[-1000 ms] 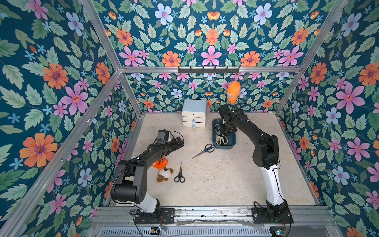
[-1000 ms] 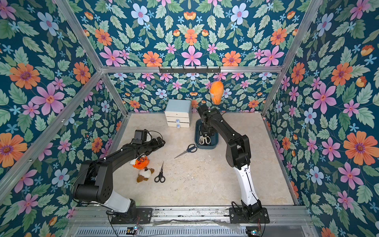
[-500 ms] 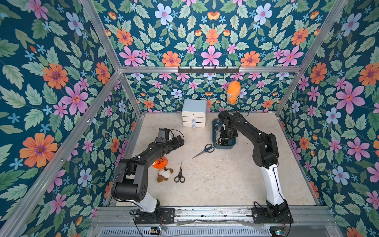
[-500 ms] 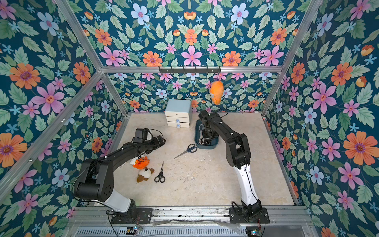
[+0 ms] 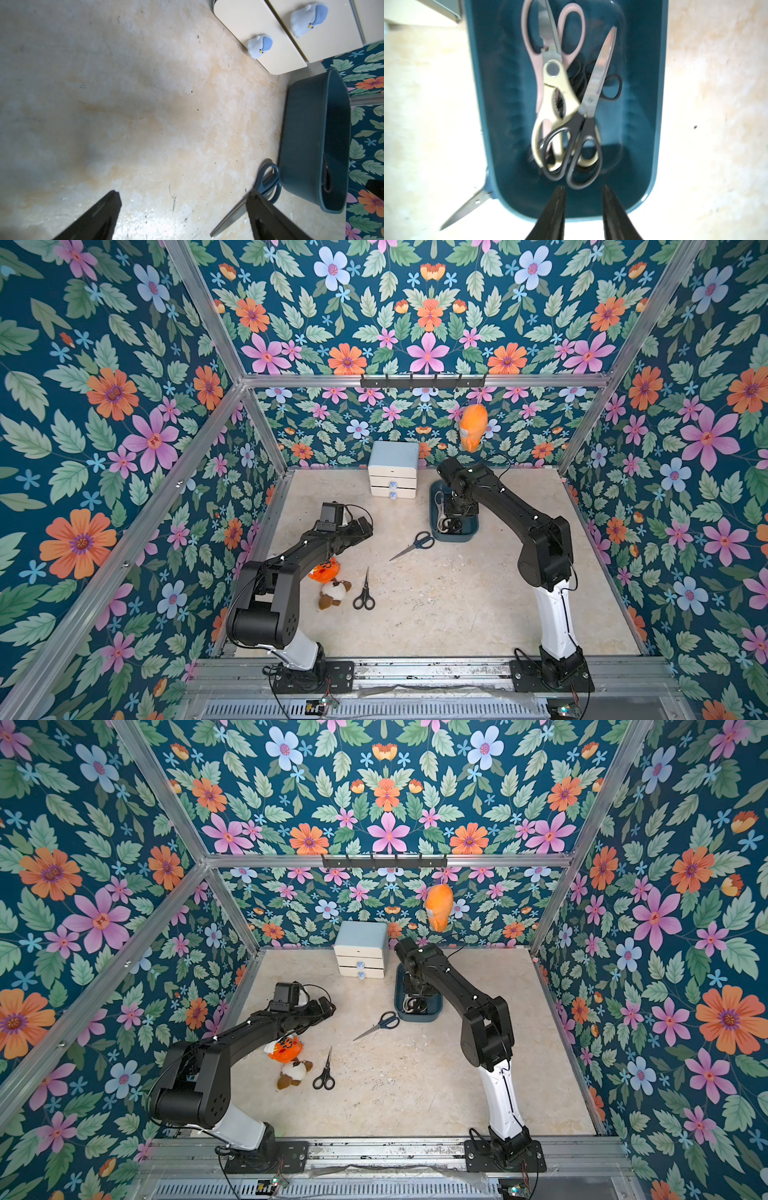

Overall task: Put the scissors into the storage box
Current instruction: Place the scissors in the storage box.

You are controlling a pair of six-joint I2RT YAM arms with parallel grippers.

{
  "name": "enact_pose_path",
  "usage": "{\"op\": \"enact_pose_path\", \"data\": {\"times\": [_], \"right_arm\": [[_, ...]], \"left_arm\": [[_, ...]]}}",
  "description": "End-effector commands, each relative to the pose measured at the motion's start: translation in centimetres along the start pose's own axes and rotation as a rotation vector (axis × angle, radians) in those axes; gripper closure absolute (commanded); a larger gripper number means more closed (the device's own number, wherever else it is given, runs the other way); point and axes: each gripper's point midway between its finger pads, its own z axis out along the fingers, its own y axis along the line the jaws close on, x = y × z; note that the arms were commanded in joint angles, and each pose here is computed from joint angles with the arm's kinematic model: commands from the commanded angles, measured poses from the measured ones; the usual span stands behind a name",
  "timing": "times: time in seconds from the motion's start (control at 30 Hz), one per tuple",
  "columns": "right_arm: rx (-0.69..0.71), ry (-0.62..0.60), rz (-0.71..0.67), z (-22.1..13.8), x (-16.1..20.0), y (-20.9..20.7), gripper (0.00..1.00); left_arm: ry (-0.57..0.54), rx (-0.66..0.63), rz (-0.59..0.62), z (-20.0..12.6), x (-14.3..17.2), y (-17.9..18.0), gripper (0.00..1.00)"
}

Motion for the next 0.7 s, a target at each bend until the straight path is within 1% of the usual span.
{"op": "enact_pose_path", "data": {"times": [0.0, 0.13, 0.27, 0.4, 0.67], "right_arm": [[0.023, -0.025, 0.17, -0.8, 1.4, 1.3, 0.68], [0.022, -0.042, 0.216, -0.7, 3.4, 4.0, 0.68], [0.015, -0.036, 0.263, 0.3, 4.8, 5.7, 0.69], [0.014, -0.036, 0.309, 1.2, 5.5, 5.9, 0.7], [-0.004, 0.006, 0.325, 4.0, 7.0, 6.7, 0.71]], "left_arm": [[-0.021, 0.017, -0.005, -0.2, -0.3, -0.3, 0.01], [-0.009, 0.025, -0.005, -0.2, 0.2, -0.2, 0.01], [0.0, 0.025, -0.009, -0.3, 0.9, 0.1, 0.01], [-0.009, 0.019, -0.008, -0.8, 1.2, 0.4, 0.01], [-0.019, -0.006, -0.006, -1.7, 1.7, 1.0, 0.01]]}}
